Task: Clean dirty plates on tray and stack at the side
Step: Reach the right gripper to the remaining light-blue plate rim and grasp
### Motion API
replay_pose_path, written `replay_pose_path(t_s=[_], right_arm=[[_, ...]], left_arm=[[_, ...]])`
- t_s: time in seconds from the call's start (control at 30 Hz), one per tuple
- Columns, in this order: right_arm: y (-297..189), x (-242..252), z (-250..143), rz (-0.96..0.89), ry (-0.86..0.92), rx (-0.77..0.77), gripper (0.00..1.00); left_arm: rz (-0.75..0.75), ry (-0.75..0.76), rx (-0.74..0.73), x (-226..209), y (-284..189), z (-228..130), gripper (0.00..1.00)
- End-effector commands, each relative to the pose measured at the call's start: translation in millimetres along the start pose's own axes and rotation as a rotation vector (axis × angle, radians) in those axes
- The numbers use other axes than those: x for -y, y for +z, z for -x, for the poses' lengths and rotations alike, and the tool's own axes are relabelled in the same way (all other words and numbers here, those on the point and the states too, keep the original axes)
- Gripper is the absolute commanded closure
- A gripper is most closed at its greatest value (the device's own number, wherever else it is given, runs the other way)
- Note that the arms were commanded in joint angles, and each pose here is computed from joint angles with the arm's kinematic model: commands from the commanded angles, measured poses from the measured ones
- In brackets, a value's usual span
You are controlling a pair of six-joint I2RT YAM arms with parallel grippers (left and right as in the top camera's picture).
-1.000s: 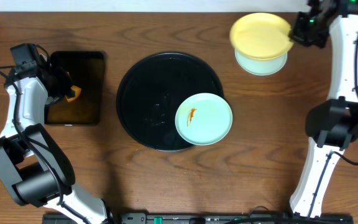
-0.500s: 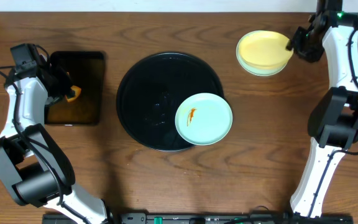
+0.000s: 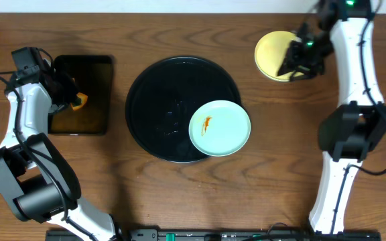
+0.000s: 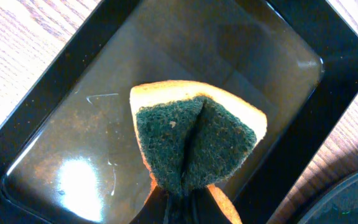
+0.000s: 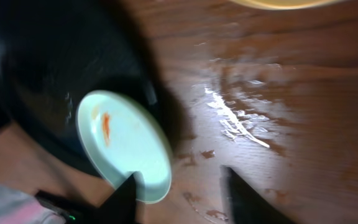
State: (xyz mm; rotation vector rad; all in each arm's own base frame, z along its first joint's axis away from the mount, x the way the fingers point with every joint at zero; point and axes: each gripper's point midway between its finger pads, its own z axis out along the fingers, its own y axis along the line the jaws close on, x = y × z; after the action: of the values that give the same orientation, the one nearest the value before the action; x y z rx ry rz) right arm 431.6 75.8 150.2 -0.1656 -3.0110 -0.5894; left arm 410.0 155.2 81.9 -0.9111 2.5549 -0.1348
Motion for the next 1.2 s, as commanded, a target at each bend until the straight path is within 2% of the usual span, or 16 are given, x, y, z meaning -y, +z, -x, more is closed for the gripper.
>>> replay_pose_path(t_s=[0.0, 0.2, 0.33, 0.4, 0.5, 0.53, 0.6, 0.7, 0.83, 1.03, 1.17], right_arm=[[-3, -48, -24, -0.066, -0.159, 0.015, 0.01], [11, -66, -68, -0.318, -0.122, 0.005, 0.01], [-3, -31, -97, -0.559, 0.063, 0.088, 0.01], [-2, -19, -115, -0.602, 0.136, 0.092, 0.01], [23, -14, -143, -0.554, 0.145, 0.031, 0.01], [46, -14, -154, -0.51, 0.138, 0.0, 0.01], [72, -12, -162, -0.481, 0.129, -0.03, 0.05], [103, -16, -163, -0.416, 0.117, -0.041, 0.15], [124, -25, -154, -0.345, 0.115, -0.002, 0.11], [139, -16, -157, -0.348, 0.202, 0.011, 0.44], [148, -13, -157, -0.341, 0.218, 0.022, 0.47]], left_arm=[[0.004, 0.009, -0.003, -2, 0, -1, 0.93], [0.006, 0.007, -0.011, -3, -1, -3, 0.93], [0.006, 0.007, -0.011, -3, -1, -3, 0.92], [0.005, 0.007, -0.009, -3, -1, -3, 0.93], [0.004, -0.014, -0.005, -2, -1, -2, 0.93], [0.004, -0.018, -0.004, -2, -1, -1, 0.92], [0.004, -0.018, -0.003, -2, -1, -1, 0.93], [0.004, -0.018, -0.005, -2, -1, -2, 0.93], [0.006, -0.019, -0.011, -3, -1, -3, 0.92], [0.006, -0.019, -0.01, -3, -1, -3, 0.93], [0.006, -0.019, -0.008, -3, -1, -3, 0.93]])
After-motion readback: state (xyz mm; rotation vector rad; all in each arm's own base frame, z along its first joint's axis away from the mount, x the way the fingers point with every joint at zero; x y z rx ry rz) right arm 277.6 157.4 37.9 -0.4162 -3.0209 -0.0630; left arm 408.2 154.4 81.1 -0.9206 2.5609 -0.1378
